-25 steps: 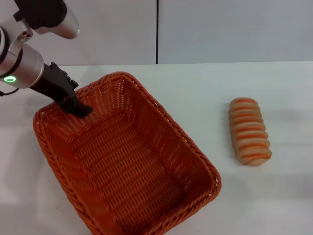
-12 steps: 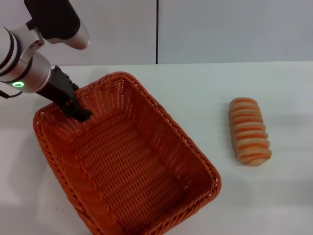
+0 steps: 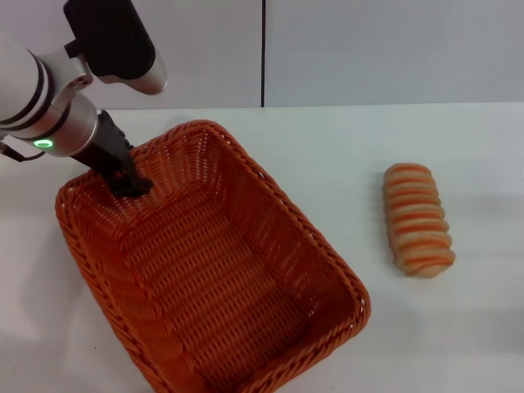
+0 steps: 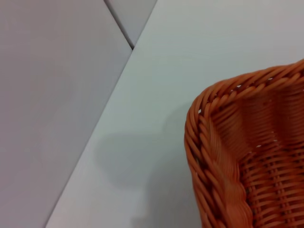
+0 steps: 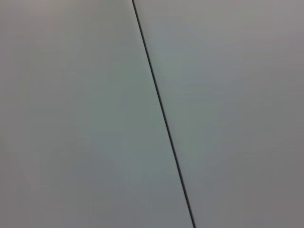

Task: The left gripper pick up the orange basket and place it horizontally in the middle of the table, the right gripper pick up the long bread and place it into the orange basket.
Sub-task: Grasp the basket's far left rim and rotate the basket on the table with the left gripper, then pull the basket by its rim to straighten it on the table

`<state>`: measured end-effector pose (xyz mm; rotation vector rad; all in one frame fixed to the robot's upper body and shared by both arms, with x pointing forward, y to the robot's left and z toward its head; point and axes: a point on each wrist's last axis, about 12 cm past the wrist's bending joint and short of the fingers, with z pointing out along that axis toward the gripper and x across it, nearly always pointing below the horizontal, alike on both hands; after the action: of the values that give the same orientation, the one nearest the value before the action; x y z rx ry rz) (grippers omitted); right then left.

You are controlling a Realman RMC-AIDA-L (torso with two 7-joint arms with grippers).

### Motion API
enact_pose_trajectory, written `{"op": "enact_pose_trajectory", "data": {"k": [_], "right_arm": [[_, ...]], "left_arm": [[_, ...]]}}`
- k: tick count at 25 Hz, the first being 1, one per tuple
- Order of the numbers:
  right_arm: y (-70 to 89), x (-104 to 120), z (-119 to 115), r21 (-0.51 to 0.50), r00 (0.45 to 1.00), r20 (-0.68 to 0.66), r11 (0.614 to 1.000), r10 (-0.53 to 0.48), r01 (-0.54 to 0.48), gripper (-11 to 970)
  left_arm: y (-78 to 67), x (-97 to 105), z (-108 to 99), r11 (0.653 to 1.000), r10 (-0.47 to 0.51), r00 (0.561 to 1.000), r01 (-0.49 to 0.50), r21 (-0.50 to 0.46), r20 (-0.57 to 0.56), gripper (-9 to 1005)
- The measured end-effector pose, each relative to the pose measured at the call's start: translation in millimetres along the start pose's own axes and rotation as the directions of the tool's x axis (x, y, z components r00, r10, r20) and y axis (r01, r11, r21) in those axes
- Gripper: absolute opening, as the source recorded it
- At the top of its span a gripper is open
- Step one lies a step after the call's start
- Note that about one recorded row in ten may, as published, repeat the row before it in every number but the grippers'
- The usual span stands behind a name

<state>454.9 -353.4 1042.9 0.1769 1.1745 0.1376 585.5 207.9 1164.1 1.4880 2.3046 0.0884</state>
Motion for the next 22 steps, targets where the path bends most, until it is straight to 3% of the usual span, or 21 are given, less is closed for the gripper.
{"op": "enact_pose_trajectory", "data": {"k": [7,9,14,20,21,22], "right_arm": [[-2.1,-9,-2,0.002,0.998,0.066,1.0,-0.01,0.01,628],[-3.2,-10,-1,0.007,0.997,0.074,1.0,-0.014,0.013,628],[-11.7,-16,6,0.037,0.993,0.107,0.999,-0.044,0.04,627],[-16.9,-21,32,0.02,0.991,0.12,0.998,-0.06,0.058,626],[-16.5,-21,36,0.013,0.991,0.12,0.998,-0.063,0.062,626],[-16.4,-21,42,0.007,0.991,0.116,0.998,-0.067,0.067,625]], "left_arm": [[0.2,-5,-5,0.998,-0.054,0.998,0.055,-0.013,0.026,445],[4.5,-10,-13,0.987,-0.154,0.986,0.157,-0.031,0.069,381],[11.2,-20,-29,0.931,-0.355,0.916,0.365,-0.019,0.188,283],[24.0,-19,-34,0.882,-0.442,0.877,0.463,-0.09,0.186,246],[30.3,-16,-36,0.849,-0.497,0.843,0.521,-0.084,0.205,237],[30.3,-16,-36,0.849,-0.497,0.843,0.521,-0.084,0.205,228]]}}
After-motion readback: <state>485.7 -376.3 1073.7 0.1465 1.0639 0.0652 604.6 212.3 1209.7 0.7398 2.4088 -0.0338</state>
